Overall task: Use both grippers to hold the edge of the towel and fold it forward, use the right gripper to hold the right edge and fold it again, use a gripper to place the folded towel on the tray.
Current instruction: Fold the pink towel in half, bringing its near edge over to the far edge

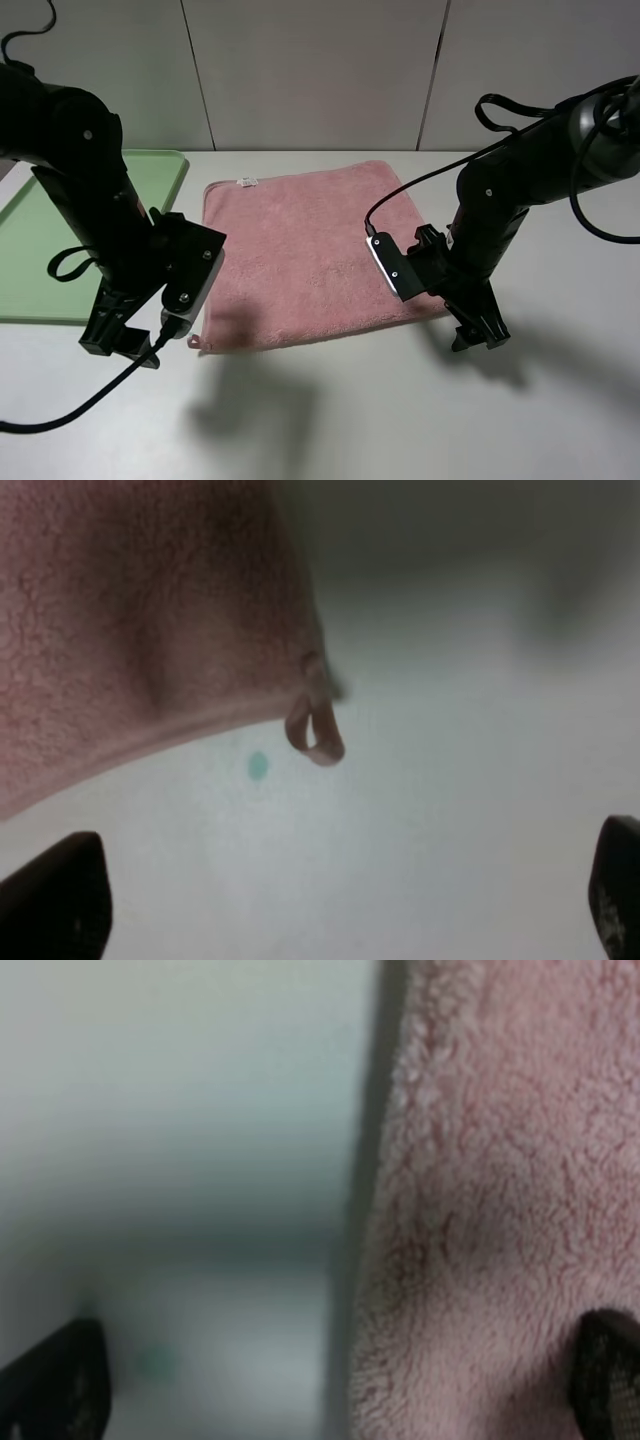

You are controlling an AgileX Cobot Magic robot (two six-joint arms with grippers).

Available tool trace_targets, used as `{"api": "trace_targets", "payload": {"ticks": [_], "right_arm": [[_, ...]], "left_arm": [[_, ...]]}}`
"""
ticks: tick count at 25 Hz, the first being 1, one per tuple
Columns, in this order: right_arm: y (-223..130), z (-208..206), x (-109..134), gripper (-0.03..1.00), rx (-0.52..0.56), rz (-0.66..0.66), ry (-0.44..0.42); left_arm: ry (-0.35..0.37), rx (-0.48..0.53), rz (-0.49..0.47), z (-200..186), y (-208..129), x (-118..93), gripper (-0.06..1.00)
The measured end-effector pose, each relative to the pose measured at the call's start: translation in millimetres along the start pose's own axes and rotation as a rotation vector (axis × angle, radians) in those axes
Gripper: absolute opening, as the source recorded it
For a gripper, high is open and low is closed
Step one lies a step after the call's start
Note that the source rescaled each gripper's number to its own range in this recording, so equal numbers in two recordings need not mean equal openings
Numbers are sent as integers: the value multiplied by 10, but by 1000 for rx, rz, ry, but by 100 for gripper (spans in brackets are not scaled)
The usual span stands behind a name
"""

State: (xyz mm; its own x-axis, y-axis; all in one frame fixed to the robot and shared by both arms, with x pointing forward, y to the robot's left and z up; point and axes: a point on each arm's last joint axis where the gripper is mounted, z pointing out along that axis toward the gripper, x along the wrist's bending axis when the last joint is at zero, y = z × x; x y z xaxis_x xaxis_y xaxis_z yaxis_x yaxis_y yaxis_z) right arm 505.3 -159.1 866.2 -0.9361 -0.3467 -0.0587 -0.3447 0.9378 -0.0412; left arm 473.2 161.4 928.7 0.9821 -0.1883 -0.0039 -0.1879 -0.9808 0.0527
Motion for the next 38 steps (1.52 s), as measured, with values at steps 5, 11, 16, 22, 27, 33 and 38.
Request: {"api": "trace_targets", "payload": {"ticks": [5, 11, 16, 22, 27, 33, 38], "right_arm": [[3, 0, 1, 100, -4, 3, 1], [13, -2, -1, 100, -14, 19, 2], [17, -2, -1, 100, -18, 26, 2], [19, -2, -1, 100, -21, 29, 1], [24, -2, -1, 100, -25, 37, 3], [26, -2, -1, 100, -28, 41, 2], [30, -3, -2, 100, -33, 49, 2]], "left_arm": [[-3, 0, -4, 89, 8, 34, 94], [2, -36, -42, 164, 46, 67, 93], [-25, -70, -94, 256, 84, 76, 92], [-31, -81, -95, 380, 208, 69, 92], [-30, -75, -56, 479, 326, 44, 92], [-50, -57, -49, 580, 336, 38, 91], [-46, -52, -48, 640, 334, 55, 86]]}}
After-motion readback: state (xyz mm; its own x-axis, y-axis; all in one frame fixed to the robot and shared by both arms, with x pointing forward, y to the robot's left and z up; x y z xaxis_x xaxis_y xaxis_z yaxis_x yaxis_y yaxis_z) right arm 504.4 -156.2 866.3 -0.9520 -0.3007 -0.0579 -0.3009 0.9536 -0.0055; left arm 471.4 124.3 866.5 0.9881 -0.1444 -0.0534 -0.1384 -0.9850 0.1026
